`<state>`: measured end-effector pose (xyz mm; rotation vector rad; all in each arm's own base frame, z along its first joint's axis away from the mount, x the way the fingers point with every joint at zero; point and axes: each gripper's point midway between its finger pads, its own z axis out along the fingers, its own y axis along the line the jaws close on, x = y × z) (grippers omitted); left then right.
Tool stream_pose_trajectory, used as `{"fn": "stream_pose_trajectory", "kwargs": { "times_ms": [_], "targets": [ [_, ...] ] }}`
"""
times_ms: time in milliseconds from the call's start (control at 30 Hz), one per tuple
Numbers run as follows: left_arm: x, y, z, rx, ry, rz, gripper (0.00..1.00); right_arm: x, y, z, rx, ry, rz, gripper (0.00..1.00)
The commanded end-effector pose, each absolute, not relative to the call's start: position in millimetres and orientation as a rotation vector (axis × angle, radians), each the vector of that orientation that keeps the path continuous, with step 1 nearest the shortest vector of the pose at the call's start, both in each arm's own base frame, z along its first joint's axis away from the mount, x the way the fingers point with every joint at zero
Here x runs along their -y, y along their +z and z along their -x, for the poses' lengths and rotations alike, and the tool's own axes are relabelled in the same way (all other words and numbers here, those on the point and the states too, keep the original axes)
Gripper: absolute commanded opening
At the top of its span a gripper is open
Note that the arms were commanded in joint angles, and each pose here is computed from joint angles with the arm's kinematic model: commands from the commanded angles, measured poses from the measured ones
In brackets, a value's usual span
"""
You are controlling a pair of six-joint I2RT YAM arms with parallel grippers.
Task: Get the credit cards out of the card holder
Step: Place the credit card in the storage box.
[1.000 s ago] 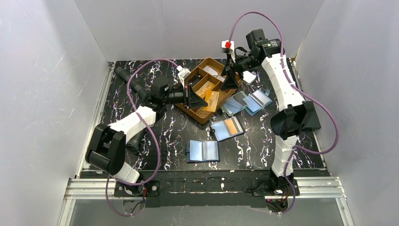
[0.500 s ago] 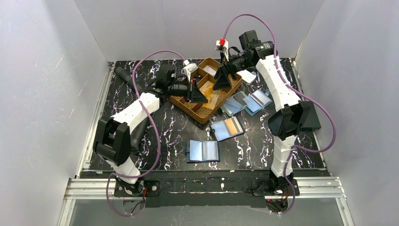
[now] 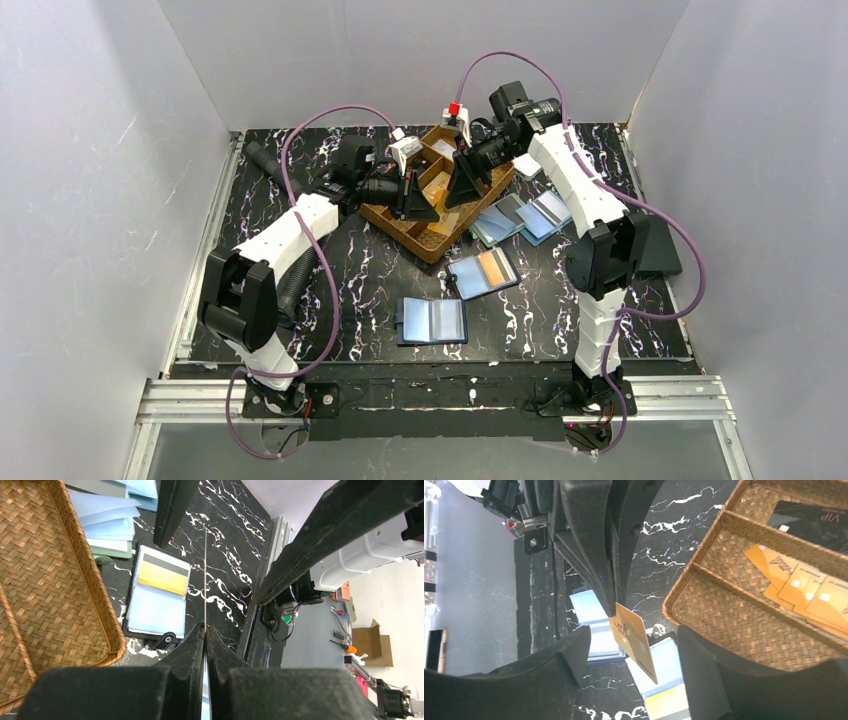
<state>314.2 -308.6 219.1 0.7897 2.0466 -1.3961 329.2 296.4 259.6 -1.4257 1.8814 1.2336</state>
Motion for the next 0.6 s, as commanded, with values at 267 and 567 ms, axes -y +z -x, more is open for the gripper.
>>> {"fn": "stream_pose_trajectory", "kwargs": {
  "times_ms": [267, 567],
  "targets": [
    [305, 257, -315, -1.925, -1.366, -0.792, 0.0, -297, 277, -300, -1.85, 1.432, 1.377, 0.22],
    [281, 250, -339, -2.025, -1.115, -0.613, 0.48, -301, 287, -311, -1.871, 1.457, 1.283, 0.01]
  ]
}}
